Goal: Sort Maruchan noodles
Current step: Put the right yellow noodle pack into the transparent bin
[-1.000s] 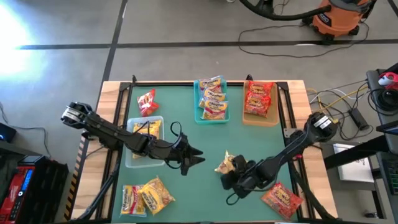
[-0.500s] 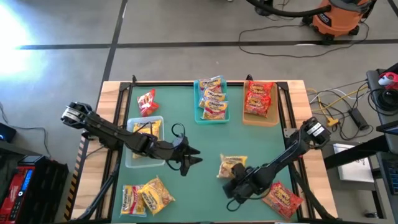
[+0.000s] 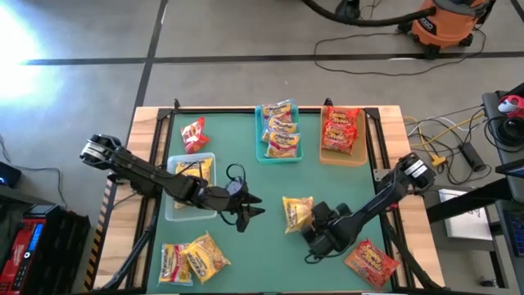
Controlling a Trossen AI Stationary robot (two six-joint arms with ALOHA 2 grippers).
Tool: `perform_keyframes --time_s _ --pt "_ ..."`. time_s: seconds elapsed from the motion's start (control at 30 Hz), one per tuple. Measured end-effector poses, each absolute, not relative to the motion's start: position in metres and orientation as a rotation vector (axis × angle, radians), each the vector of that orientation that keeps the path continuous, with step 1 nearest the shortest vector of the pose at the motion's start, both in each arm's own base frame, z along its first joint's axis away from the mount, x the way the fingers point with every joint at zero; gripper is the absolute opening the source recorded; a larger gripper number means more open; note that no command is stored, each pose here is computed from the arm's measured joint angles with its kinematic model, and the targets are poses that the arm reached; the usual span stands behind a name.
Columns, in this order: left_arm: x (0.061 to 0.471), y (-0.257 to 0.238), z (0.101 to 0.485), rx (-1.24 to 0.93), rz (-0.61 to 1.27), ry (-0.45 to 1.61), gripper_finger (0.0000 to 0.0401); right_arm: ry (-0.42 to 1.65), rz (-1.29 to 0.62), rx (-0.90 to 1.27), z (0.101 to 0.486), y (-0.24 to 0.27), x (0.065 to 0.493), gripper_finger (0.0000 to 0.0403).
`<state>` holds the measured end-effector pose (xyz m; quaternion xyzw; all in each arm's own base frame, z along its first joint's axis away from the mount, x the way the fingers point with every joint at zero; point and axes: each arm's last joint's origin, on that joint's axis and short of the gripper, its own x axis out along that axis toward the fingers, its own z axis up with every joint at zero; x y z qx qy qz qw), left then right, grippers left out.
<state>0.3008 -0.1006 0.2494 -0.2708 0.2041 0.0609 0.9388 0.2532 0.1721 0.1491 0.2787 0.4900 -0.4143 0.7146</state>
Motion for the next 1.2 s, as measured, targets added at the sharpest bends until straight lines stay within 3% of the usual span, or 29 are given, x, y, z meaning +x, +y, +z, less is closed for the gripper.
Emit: perform_keyframes --time_s 0.33,0.63,0.9,1.2 --pt "0.309 -0.104 0.232 -0.652 0.169 0.457 0.0174 0.998 -0.787 0.601 0.182 0.182 0.267 0.0079" --pt "0.32 -0.114 0.204 -0.772 0.168 0.527 0.0174 1.005 -0.815 0.567 0.171 0.176 0.263 0.0079" --pt "0.333 -0.12 0.193 -0.852 0.133 0.459 0.0174 1.021 -0.831 0.529 0.154 0.17 0.253 0.0079" --pt "0.343 -0.122 0.172 -0.968 0.198 0.433 0.0174 0.887 -0.793 0.538 0.133 0.167 0.25 0.0079"
